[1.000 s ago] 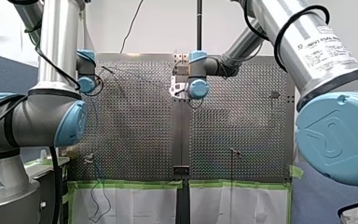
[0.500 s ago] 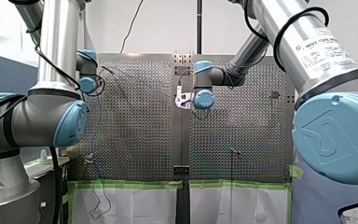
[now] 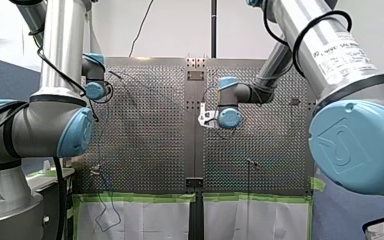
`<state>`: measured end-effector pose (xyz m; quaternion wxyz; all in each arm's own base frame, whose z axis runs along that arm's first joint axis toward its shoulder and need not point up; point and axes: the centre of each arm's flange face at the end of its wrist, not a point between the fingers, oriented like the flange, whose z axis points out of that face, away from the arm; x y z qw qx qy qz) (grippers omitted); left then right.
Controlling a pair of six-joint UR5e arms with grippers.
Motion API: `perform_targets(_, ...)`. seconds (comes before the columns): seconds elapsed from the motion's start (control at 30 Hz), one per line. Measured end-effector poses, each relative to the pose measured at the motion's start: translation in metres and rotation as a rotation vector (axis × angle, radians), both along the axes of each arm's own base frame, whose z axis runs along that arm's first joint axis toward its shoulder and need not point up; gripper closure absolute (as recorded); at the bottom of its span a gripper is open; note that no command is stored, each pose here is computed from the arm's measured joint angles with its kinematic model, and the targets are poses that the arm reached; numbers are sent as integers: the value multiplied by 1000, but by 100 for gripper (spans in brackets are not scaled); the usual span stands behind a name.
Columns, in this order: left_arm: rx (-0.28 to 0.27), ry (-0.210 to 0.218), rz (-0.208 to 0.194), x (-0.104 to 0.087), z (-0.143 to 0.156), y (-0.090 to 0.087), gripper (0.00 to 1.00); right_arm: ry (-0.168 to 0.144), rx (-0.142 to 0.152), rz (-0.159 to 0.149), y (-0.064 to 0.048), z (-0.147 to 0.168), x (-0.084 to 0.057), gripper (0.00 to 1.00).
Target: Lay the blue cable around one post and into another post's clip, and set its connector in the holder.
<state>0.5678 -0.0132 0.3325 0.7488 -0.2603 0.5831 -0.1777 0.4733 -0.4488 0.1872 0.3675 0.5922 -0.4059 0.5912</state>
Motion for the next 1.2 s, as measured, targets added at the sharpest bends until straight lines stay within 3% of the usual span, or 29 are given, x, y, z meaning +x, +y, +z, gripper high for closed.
perform_targets(0.33, -77, 10, -100, 0, -3, -10, 0, -13, 7, -63, -5, -27, -35, 100)
perform_targets(0.53, -109, 6, -113, 0, -3, -11, 0, -18, 12, -90, 2, -45, -53, 100)
perform_targets(0.63, -111, 7, -112, 0, -3, -10, 0, -14, 13, -123, 1, -53, -66, 100)
perform_targets(0.9, -111, 14, -106, -1, -4, -8, 0, -16, 19, -265, -8, -76, -119, 100)
perform_targets(1.03, -111, 16, -105, -1, -4, -7, 0, -27, 36, -298, -9, -86, -141, 100)
perform_targets(1.2, -111, 16, -104, -1, -4, -7, 0, -28, 81, -338, -6, -101, -169, 100)
